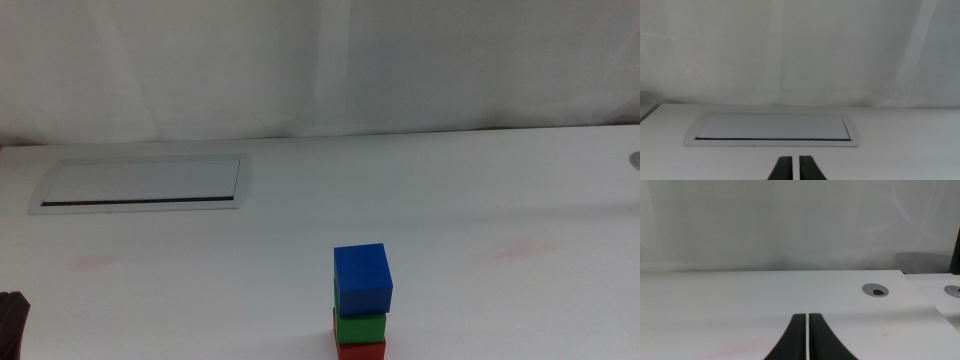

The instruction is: Stack red cubes first, then green, then blue cubes in a specific spot.

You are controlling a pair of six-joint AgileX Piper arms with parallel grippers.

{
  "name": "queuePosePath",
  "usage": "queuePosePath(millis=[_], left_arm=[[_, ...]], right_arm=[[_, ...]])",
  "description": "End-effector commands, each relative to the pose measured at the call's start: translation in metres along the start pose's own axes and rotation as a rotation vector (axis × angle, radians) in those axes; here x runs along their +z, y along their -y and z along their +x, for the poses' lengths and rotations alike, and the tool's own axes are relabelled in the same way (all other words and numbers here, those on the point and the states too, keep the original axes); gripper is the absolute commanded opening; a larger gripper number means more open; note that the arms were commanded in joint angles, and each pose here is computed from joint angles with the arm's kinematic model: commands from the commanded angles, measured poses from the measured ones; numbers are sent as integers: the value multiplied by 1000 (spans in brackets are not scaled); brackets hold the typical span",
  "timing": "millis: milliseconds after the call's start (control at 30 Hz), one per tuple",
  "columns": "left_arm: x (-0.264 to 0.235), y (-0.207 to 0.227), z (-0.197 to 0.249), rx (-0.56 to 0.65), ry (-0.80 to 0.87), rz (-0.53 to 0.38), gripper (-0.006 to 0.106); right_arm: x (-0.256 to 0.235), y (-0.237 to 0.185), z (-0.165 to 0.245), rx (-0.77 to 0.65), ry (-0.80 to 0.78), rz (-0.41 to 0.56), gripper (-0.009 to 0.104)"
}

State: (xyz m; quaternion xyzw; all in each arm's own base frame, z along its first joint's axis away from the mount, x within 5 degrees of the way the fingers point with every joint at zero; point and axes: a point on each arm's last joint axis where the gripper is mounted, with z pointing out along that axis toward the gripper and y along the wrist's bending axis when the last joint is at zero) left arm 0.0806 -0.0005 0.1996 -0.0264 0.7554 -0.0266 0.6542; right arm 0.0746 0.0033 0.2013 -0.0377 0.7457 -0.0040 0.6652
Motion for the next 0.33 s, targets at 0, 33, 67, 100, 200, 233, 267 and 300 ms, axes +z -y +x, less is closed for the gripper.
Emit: queuePosePath(millis=[0, 33, 67, 100, 200, 233, 267, 300], left_arm=[[0, -1, 11, 5, -18, 0, -3], [0, -1, 11, 5, -18, 0, -3], [0, -1, 11, 5, -18, 0, -3], [0, -1, 11, 5, -18, 0, -3], [0, 0, 10, 5, -1, 3, -3], [0, 0, 10, 5, -1, 3, -3], [0, 0, 10, 5, -1, 3, -3], [0, 0, 10, 5, -1, 3, -3]], right_arm=[[0, 0, 12, 0, -30, 3, -2], [0, 0, 12, 0, -30, 3, -2], [0, 0, 12, 0, -30, 3, -2], [0, 0, 12, 0, -30, 3, -2], [0, 0, 12, 0, -30, 3, -2], [0, 0, 12, 0, -30, 3, -2], [0, 0, 12, 0, -30, 3, -2], [0, 0, 12, 0, -30, 3, -2]])
